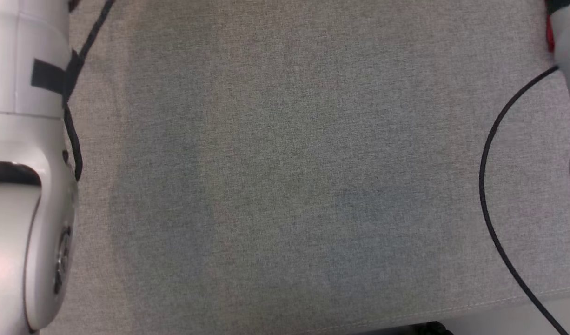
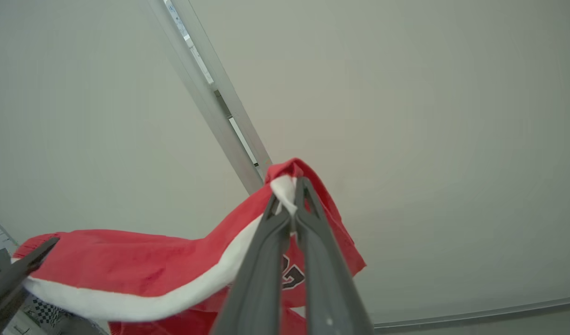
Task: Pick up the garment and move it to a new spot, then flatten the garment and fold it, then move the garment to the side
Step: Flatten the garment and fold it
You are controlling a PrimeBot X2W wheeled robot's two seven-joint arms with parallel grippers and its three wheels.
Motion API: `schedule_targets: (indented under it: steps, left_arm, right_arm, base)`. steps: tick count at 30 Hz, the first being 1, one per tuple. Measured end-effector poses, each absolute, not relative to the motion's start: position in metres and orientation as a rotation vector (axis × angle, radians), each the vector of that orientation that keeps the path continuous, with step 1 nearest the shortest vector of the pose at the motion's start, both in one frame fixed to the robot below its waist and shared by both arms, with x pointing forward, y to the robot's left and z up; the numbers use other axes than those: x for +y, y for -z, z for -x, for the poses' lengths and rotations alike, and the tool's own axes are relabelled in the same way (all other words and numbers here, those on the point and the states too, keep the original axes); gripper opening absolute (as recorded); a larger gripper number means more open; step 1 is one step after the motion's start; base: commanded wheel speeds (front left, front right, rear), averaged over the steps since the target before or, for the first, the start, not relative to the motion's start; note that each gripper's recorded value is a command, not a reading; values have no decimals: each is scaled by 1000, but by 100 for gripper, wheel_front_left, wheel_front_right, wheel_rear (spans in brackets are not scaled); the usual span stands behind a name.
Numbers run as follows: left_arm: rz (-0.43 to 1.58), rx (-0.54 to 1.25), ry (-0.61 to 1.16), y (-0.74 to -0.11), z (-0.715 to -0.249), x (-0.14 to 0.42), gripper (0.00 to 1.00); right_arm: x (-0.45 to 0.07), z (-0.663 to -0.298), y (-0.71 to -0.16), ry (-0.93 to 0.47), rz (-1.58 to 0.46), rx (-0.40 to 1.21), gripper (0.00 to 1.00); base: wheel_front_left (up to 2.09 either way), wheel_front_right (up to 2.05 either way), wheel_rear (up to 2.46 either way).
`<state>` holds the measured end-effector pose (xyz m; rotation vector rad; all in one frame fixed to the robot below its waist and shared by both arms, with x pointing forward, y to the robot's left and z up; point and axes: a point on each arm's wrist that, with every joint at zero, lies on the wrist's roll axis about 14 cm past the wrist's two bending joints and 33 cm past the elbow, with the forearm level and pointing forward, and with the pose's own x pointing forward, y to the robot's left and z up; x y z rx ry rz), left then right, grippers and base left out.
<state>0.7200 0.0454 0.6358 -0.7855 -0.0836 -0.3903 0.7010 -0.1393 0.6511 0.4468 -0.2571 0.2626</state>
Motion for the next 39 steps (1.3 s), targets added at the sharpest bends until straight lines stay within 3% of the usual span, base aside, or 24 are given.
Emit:
schedule_targets:
  steps: [9, 18, 32, 39]
  left_arm:
    - [732, 29, 372, -548, -671, 36, 0]
    - [799, 125, 289, -477, -569, 55, 0]
    - [858, 220, 174, -448, -432, 70, 0]
    - [860, 261, 144, -442, -383, 73, 0]
  right_arm:
    - [-142, -652, -569, -265, -444, -110, 0]
    - [-158, -550, -494, -266, -450, 70, 0]
    - [-178, -419, -457, -162, -617, 161, 0]
    - [-180, -371, -444, -103, -694, 198, 0]
  base:
    - [0, 0, 0]
    - [0, 0, 0]
    - [0, 0, 0]
    - [0, 0, 0]
